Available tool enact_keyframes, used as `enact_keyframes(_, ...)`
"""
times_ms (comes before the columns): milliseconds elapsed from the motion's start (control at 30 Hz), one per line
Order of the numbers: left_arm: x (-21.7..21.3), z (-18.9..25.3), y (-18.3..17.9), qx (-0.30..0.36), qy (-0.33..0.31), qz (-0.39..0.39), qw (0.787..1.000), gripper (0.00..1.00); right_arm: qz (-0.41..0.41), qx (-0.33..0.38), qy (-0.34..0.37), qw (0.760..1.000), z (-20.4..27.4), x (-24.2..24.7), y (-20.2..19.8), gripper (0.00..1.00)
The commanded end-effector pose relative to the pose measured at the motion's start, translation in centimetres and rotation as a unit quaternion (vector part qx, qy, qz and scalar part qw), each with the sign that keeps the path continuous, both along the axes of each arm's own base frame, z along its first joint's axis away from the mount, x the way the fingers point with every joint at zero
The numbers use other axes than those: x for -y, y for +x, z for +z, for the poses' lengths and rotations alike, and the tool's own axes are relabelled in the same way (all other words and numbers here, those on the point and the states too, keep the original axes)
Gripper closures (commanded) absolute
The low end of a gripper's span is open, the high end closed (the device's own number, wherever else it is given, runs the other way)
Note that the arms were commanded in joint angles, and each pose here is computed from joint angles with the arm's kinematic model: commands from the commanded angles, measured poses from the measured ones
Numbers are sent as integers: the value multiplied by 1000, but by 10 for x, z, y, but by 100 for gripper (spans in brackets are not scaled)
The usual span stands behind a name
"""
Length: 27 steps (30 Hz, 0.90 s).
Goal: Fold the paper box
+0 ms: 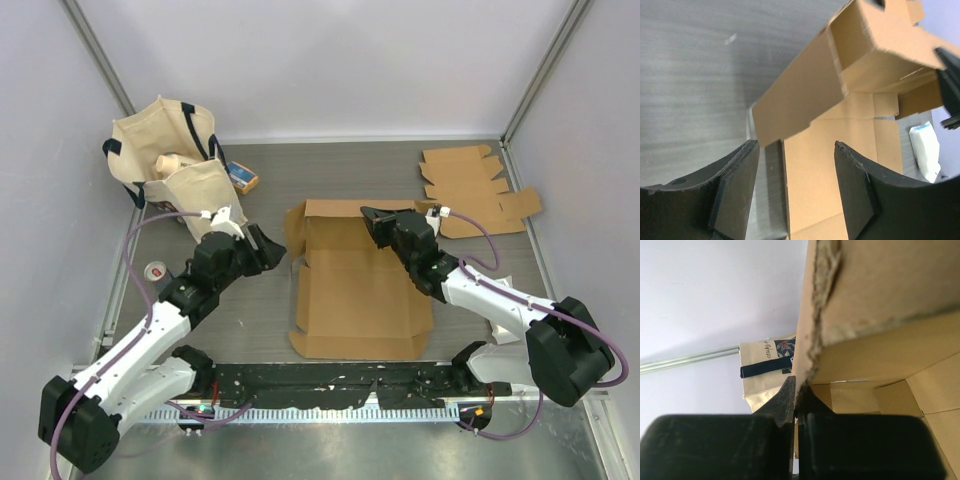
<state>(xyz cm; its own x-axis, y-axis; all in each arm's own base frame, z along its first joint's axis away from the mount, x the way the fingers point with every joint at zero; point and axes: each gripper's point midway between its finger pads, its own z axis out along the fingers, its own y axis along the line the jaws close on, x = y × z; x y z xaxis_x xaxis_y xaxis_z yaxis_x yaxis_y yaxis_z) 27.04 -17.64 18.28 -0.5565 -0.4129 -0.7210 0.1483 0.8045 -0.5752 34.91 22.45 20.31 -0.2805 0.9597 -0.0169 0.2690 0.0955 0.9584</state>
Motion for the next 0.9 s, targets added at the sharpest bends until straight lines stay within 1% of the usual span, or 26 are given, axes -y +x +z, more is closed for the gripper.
enact_keyframes(0, 15, -43, -32, -90, -30, -21, 995, 33, -14, 28, 7, 999, 28, 2, 6, 98)
enact_keyframes(67, 21, -56, -36, -113, -24, -18, 993, 29, -11, 28, 9, 1000, 28, 0, 6, 98)
enact_keyframes(100, 25, -67, -38, -125, -7, -18, 992, 28, -10, 29, 10, 999, 30, -1, 6, 98)
enact_keyframes(167, 30, -67, -34, -115, 9, -9, 993, 26, -9, 30, 11, 999, 31, -1, 7, 98)
enact_keyframes(200, 38, -69, -39, -112, 24, -18, 993, 25, -9, 28, 11, 1000, 29, -1, 6, 98)
enact_keyframes(233, 37, -74, -34, -107, 43, -3, 993, 24, -11, 29, 10, 999, 29, 0, 6, 98)
enact_keyframes(267, 42, -78, -36, -107, 53, -7, 993, 22, -13, 30, 11, 999, 31, 1, 6, 98)
enact_keyframes(300, 43, -81, -34, -108, 61, -1, 992, 22, -12, 30, 9, 999, 30, 1, 4, 98)
enact_keyframes(333, 38, -93, -30, -114, 83, 17, 990, 23, -14, 32, 11, 999, 32, 3, 5, 98)
enact_keyframes(367, 33, -99, -28, -119, 94, 33, 988, 29, -14, 30, 9, 999, 31, 2, 4, 98)
enact_keyframes(400, 29, -104, -28, -126, 103, 42, 986, 33, -15, 33, 10, 999, 33, 4, 4, 98)
enact_keyframes(533, 15, -126, -24, -140, 131, 85, 978, 44, -15, 33, 7, 999, 34, 6, 0, 98)
enact_keyframes(633, 1, -140, -22, -151, 161, 119, 968, 46, -14, 36, 9, 999, 35, 8, -2, 98)
enact_keyframes(667, -6, -154, -26, -172, 187, 126, 959, 46, -12, 34, 10, 999, 33, 7, -3, 98)
enact_keyframes(733, -5, -158, -25, -190, 192, 140, 952, 46, -8, 30, 22, 999, 32, 5, -5, 98)
enact_keyframes(767, -11, -169, -29, -210, 211, 146, 943, 45, -7, 26, 22, 999, 27, 6, -7, 98)
enact_keyframes(867, -16, -174, -28, -224, 217, 170, 935, 46, -7, 23, 27, 999, 24, 7, -9, 98)
